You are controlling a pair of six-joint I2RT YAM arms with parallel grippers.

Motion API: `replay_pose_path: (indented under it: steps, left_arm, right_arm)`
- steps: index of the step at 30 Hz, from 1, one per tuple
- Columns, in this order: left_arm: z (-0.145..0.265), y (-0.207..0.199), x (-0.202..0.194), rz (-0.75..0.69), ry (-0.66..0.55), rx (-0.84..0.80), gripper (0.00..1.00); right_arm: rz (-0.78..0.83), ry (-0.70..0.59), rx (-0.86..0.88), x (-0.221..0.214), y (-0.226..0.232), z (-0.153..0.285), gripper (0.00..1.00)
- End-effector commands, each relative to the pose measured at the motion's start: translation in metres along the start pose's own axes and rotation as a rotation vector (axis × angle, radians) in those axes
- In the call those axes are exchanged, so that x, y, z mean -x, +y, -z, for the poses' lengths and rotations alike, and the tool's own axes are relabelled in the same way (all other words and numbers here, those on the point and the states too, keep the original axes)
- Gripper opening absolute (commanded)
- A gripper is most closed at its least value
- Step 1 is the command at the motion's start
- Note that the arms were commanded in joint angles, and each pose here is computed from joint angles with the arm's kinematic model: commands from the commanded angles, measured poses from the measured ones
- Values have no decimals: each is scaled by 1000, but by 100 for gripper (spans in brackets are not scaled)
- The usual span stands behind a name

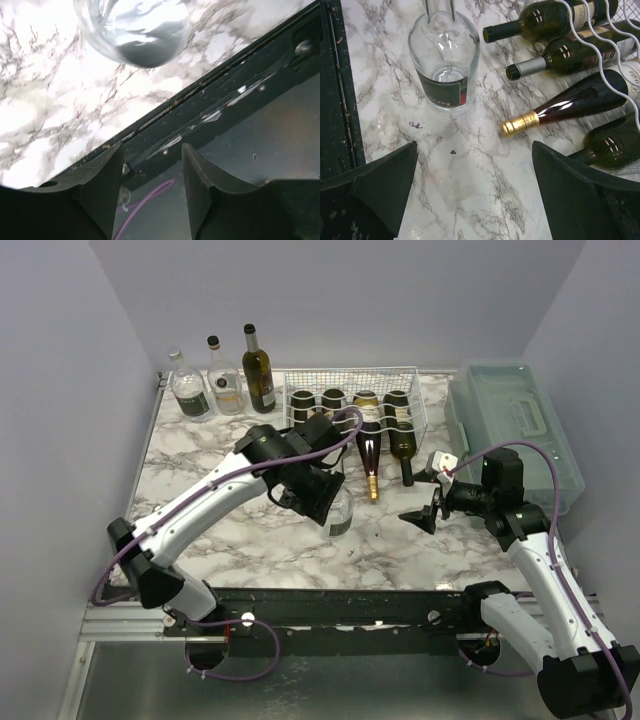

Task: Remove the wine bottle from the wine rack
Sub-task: Place the wine bottle at the center of the board.

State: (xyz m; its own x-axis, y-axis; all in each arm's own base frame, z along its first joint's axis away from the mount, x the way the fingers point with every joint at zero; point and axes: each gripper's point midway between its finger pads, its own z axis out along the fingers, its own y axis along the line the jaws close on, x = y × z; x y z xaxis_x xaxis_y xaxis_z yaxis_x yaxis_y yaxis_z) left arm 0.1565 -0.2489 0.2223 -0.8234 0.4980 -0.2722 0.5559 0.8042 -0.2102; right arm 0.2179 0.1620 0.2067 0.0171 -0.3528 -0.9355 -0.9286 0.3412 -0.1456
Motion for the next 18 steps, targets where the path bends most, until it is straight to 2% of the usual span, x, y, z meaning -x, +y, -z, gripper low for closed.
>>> replay_pose_path:
  steps: [1, 4, 8, 10, 11, 14, 18]
  left_arm:
    - [27, -9, 17, -13, -246, -74, 52]
    - [36, -12, 24, -12, -388, -123, 56]
    - [57, -5, 37, 31, -652, -154, 70]
    - [63, -2, 42, 57, -793, -186, 84]
    - [61, 0, 42, 74, -843, -206, 97]
    - [69, 3, 44, 160, -1033, -306, 99]
    - [61, 4, 37, 156, -1140, -389, 99]
  right_arm:
    - [4, -4, 20, -1, 6, 2, 99]
    - [3, -3, 19, -1, 6, 2, 99]
    - [3, 0, 19, -2, 6, 1, 100]
    - [7, -1, 15, -2, 5, 2, 100]
    - [8, 0, 15, -2, 5, 2, 99]
    - [5, 3, 13, -3, 5, 2, 100]
    - [8, 4, 13, -3, 5, 1, 100]
